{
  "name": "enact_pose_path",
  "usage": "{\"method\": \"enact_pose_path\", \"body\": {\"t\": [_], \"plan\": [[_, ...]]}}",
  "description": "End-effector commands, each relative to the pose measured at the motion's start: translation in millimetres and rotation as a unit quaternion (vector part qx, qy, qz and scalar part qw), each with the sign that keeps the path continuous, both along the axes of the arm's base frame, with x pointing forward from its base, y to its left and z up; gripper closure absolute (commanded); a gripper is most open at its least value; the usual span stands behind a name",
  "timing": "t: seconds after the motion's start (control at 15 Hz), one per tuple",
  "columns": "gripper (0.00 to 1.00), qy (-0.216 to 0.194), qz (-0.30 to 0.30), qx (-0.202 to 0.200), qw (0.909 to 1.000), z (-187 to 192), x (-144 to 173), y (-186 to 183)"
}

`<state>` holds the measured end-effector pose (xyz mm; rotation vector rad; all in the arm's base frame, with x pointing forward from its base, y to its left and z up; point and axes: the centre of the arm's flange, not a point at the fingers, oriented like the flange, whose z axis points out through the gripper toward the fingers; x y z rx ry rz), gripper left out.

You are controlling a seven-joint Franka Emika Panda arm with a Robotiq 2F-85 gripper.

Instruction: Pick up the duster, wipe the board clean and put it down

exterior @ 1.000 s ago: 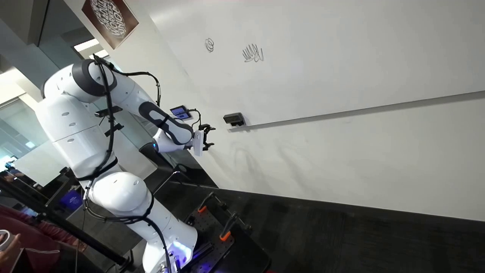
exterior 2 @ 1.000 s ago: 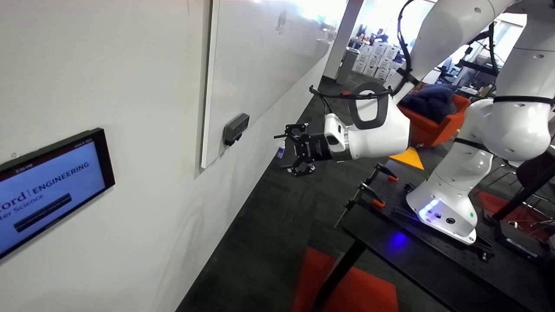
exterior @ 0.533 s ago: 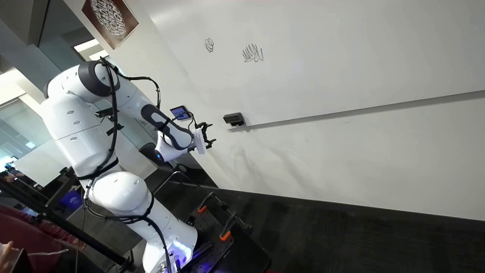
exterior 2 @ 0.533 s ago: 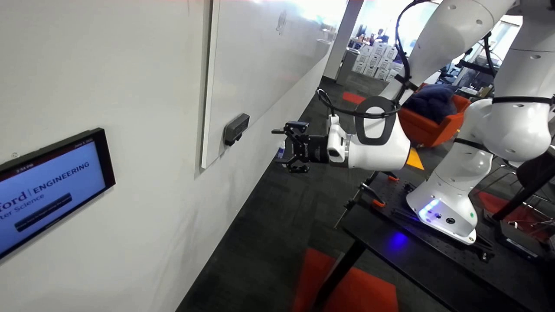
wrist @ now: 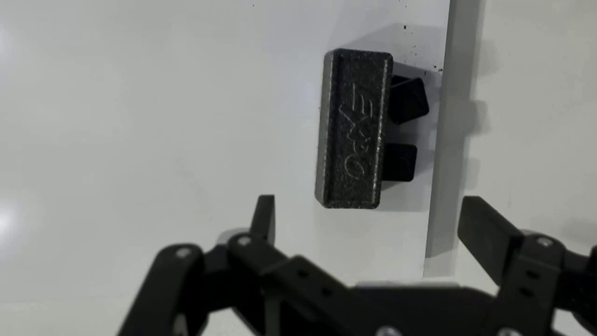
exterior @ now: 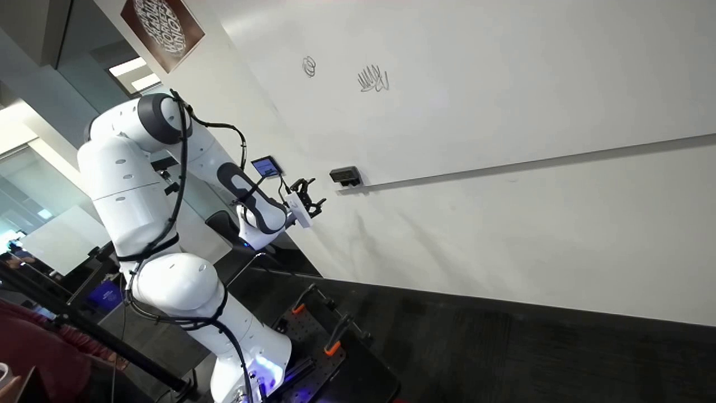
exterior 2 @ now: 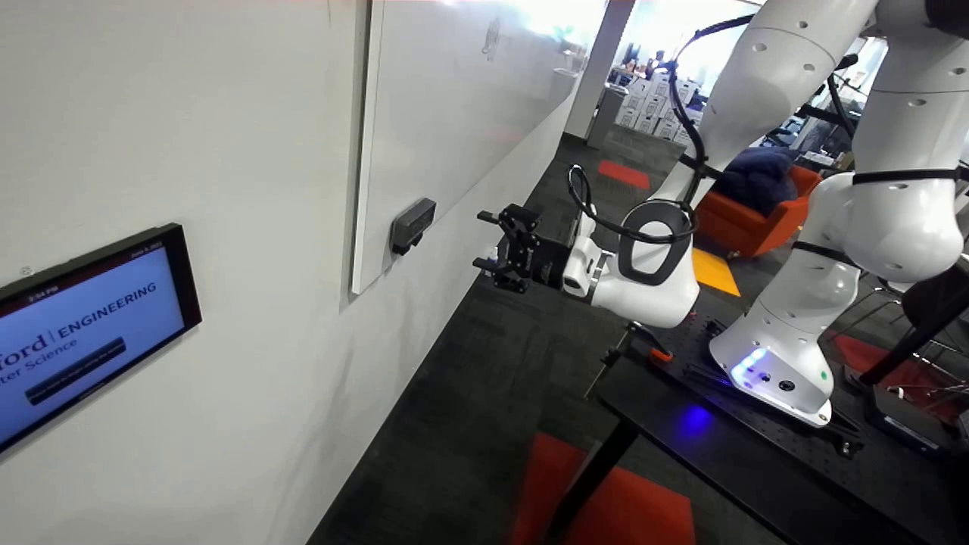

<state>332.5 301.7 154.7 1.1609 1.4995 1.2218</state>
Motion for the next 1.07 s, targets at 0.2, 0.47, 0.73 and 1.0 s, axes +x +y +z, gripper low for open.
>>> {"method": "enact_pose_path", "body": {"t": [0.2,0.47,0.73,1.0], "plan": [[0.00,-0.011,0.006,-0.012,0.9999,0,6,6],[0.00,-0.030,0.031,-0.017,0.9989,4,21,14],[0.00,-0.058,0.039,-0.012,0.9975,3,39,12],[0.00,-0.061,0.030,-0.014,0.9976,1,52,14]]}}
